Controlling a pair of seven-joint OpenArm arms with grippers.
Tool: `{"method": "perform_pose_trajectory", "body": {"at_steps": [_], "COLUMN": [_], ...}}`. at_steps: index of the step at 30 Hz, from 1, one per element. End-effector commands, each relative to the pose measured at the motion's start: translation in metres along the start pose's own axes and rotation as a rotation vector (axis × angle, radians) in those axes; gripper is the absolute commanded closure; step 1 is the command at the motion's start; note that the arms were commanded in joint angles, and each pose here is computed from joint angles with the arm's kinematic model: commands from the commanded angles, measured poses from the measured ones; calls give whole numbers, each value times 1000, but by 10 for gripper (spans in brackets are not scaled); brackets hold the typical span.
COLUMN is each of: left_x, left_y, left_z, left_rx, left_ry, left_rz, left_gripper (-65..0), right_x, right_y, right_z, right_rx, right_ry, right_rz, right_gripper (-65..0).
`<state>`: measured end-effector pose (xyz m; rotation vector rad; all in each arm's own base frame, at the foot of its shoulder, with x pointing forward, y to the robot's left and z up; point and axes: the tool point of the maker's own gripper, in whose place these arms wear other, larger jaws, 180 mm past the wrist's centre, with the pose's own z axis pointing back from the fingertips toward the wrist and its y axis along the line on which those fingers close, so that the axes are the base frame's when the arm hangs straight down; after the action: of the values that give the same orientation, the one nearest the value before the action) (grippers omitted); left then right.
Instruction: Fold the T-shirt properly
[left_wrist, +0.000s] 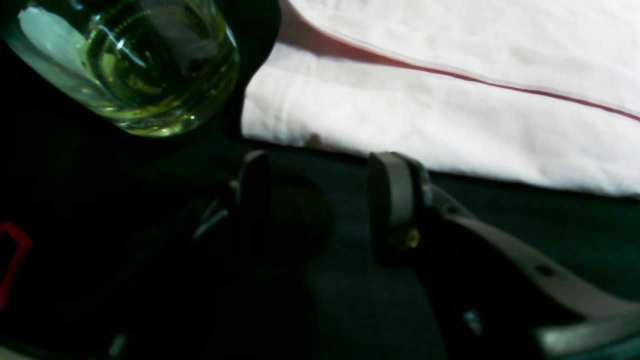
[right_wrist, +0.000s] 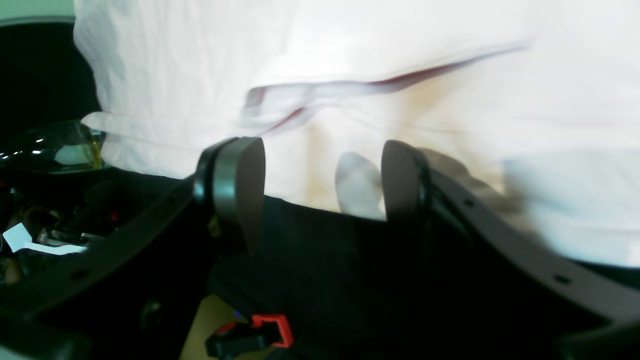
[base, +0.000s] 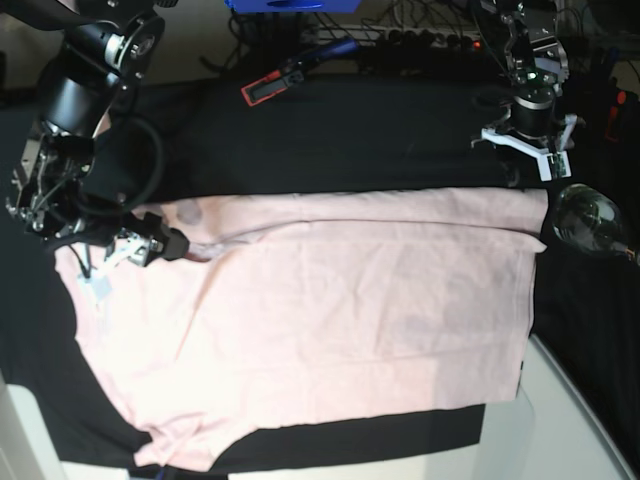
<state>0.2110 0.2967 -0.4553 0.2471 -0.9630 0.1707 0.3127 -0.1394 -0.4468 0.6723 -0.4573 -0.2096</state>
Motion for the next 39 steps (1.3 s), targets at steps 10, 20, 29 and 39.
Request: {"method": "perform_pose_trajectory", "body": {"at_steps": [10, 20, 29, 39], "left_x": [14, 16, 16, 16], "left_y": [10, 13, 14, 14], "left_z": [0, -1, -1, -1], "left_rx": [16, 19, 19, 19], "left_ry": [-47, -49, -49, -49], "left_rz": [-12, -23, -24, -24], "left_gripper": [-301, -301, -301, -301], "right_x": [23, 17, 32, 35], "right_y": [26, 24, 20, 23], "right_z": [-6, -26, -22, -34], "right_rx": [61, 103, 93, 130], "right_ry": [-65, -47, -96, -65], "right_rz": [15, -60, -51, -103], "right_gripper": [-342, -342, -342, -342]}}
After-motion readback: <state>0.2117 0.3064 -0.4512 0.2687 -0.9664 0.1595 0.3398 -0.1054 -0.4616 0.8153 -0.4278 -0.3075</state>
